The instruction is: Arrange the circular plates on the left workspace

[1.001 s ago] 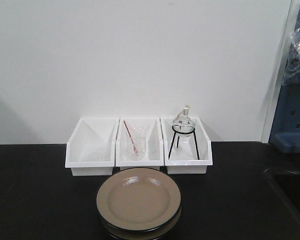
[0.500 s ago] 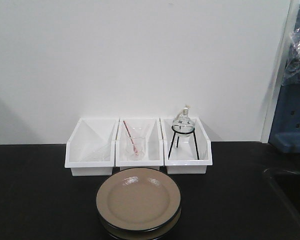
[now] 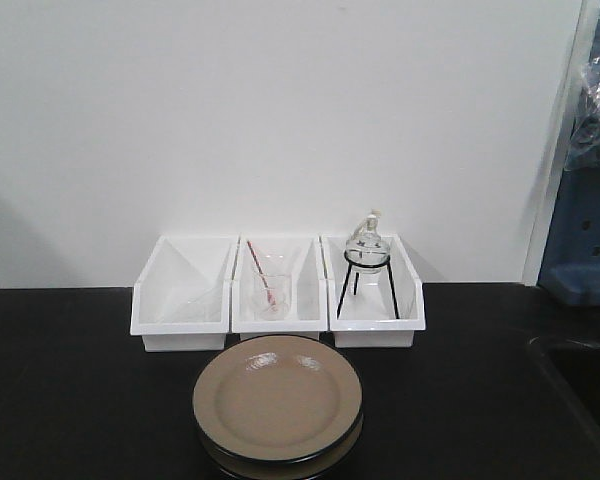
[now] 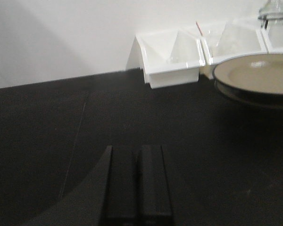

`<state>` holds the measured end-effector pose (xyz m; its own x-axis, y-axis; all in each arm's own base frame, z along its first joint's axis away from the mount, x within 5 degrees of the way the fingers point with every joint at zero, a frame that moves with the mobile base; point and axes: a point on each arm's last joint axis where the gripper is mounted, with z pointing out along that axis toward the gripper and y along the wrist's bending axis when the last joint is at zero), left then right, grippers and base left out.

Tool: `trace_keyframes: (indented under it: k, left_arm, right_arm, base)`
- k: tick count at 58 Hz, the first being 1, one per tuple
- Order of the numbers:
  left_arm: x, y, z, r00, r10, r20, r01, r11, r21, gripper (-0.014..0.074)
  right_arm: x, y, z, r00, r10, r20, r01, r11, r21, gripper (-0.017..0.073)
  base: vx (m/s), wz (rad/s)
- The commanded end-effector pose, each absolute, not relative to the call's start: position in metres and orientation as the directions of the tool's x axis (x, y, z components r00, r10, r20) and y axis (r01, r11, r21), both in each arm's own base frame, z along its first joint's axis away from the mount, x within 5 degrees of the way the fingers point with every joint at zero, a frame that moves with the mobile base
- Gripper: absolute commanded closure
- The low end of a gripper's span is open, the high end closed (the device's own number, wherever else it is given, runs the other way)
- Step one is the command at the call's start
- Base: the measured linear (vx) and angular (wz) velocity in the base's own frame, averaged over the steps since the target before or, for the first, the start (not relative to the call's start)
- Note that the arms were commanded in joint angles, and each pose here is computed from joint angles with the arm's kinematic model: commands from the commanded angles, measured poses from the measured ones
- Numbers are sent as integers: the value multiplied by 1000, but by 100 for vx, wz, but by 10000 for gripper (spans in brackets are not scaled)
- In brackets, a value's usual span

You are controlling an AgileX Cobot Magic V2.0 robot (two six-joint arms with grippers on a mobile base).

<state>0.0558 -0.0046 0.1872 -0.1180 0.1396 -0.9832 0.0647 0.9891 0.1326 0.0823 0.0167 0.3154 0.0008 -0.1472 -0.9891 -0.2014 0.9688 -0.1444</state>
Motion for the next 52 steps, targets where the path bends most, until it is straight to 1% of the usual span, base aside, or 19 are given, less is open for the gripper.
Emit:
trace_keyframes:
  k: [1, 10, 52]
  left_arm:
    - [56, -2, 192, -30, 160, -987, 23, 987, 160, 591]
    - [56, -2, 191, -36, 195, -980, 25, 981, 195, 591]
    - [56, -2, 190, -41, 192, -981, 26, 981, 191, 591]
  right_arm:
    - [82, 17, 332, 100, -137, -986, -185, 971, -153, 559]
    - [82, 17, 332, 100, -137, -986, -185, 971, -153, 559]
    - [82, 17, 332, 100, -137, -986, -185, 971, -153, 559]
  base:
    - [0, 0]
    - [0, 0]
    - [0, 0]
